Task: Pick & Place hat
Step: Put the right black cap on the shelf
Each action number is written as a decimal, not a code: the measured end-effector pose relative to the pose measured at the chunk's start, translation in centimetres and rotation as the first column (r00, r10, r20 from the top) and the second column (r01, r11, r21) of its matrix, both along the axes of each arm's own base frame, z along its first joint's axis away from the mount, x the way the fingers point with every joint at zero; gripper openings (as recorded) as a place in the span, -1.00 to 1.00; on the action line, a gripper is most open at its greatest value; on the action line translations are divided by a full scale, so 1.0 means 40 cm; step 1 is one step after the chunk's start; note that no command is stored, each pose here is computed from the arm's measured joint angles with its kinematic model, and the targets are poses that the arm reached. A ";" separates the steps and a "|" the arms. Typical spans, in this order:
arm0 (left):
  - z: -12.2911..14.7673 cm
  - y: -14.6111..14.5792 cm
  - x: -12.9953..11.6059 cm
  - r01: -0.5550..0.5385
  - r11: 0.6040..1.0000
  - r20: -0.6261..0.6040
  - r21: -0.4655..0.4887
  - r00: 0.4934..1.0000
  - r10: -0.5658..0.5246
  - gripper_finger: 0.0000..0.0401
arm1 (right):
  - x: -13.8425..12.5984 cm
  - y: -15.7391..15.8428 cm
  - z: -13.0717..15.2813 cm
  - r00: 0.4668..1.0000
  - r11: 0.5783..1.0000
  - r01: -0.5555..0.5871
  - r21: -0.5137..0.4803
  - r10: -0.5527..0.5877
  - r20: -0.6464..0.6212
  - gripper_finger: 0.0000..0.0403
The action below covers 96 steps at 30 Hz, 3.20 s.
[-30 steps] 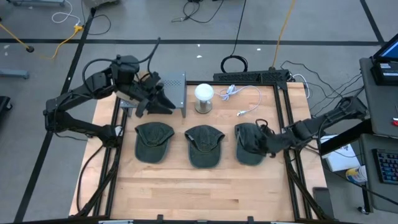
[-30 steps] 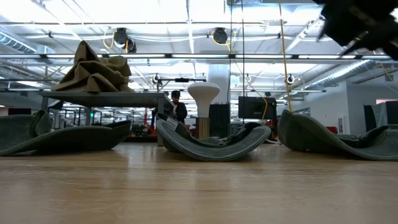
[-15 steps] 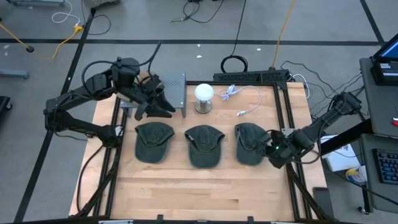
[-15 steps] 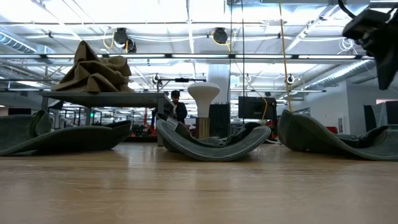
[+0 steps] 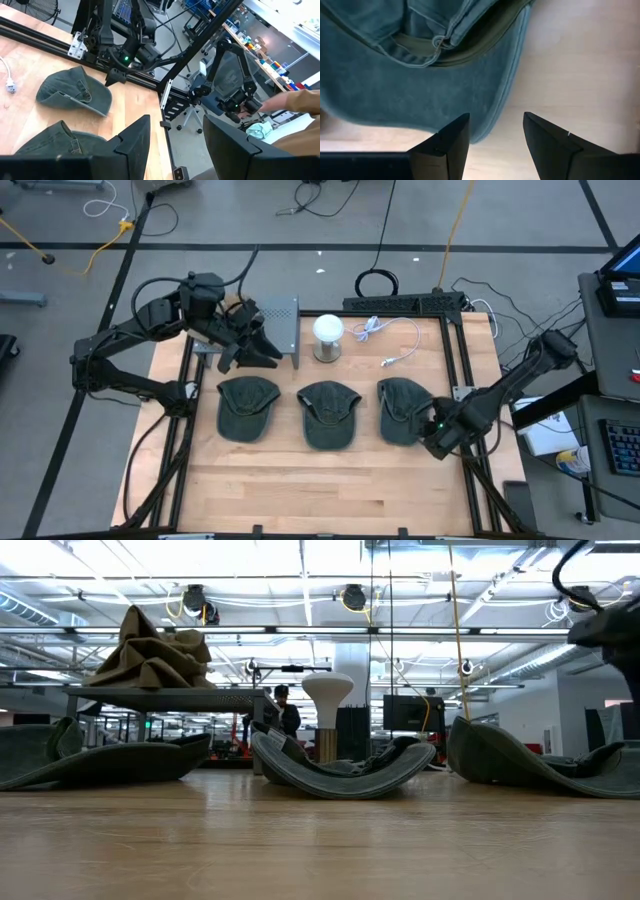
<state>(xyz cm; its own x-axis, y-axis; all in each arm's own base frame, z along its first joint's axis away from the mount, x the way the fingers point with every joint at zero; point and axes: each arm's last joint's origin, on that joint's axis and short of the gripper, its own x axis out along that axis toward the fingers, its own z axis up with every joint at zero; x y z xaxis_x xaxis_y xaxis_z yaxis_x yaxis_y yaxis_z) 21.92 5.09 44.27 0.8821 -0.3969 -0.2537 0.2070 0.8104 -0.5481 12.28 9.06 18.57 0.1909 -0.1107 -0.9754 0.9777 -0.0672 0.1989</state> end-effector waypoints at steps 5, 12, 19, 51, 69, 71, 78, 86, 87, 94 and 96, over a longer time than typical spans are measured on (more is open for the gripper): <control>0.000 0.000 0.000 -0.005 1.000 -0.007 -0.016 1.000 0.005 -0.07 | 0.001 0.001 -0.048 1.000 1.000 0.004 0.001 -0.004 0.003 -0.10; 0.000 0.000 0.000 -0.009 1.000 -0.013 -0.029 1.000 0.009 -0.07 | 0.010 -0.002 -0.090 0.991 0.999 -0.008 -0.033 0.012 0.134 -0.10; 0.000 0.000 0.000 -0.011 0.999 -0.014 -0.031 1.000 0.010 -0.07 | 0.004 -0.012 -0.116 0.985 0.997 -0.019 -0.080 0.032 0.169 -0.39; -0.004 0.020 0.004 -0.364 0.903 -0.170 -0.229 0.928 0.331 -0.07 | 0.061 -0.058 0.224 0.845 0.736 -0.511 -0.443 0.525 -0.102 -0.97; 0.028 0.032 0.011 -0.447 0.686 -0.237 -0.574 0.893 0.383 -0.07 | 0.153 -0.144 0.512 0.470 -0.043 -0.798 -0.602 0.581 -0.664 -0.97; 0.031 0.035 0.015 -0.457 0.656 -0.237 -0.600 0.885 0.401 -0.07 | 0.175 -0.145 0.524 0.416 -0.154 -0.818 -0.554 0.508 -0.754 -0.97; 0.034 0.043 0.019 -0.513 0.580 -0.250 -0.633 0.844 0.475 -0.07 | 0.244 -0.147 0.569 0.260 -0.341 -0.895 -0.288 0.127 -0.957 -0.97; 0.051 0.044 0.021 -0.479 0.607 -0.166 -0.635 0.851 0.498 -0.07 | 0.280 -0.161 0.645 0.314 -0.341 -0.893 -0.294 -0.006 -0.949 -0.97; 0.053 0.045 0.022 -0.476 0.607 -0.157 -0.636 0.851 0.502 -0.07 | 0.282 -0.162 0.653 0.323 -0.350 -0.888 -0.300 -0.009 -0.946 -0.97; 0.056 0.054 0.021 -0.544 0.522 -0.162 -0.657 0.778 0.607 -0.07 | 0.296 -0.165 0.688 0.295 -0.447 -0.864 -0.233 -0.073 -0.953 -0.97; 0.056 0.056 0.020 -0.560 0.505 -0.162 -0.657 0.759 0.630 -0.07 | 0.300 -0.170 0.700 0.304 -0.462 -0.857 -0.229 -0.095 -0.948 -0.97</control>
<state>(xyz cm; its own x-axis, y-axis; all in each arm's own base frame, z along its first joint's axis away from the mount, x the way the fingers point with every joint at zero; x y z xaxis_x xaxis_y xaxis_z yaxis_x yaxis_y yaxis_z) 22.72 7.34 46.50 0.9761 0.2060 -0.0691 -0.1144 0.2173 -0.9694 24.30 2.28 46.57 0.5591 -0.8268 0.0611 0.2722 0.1135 -0.9555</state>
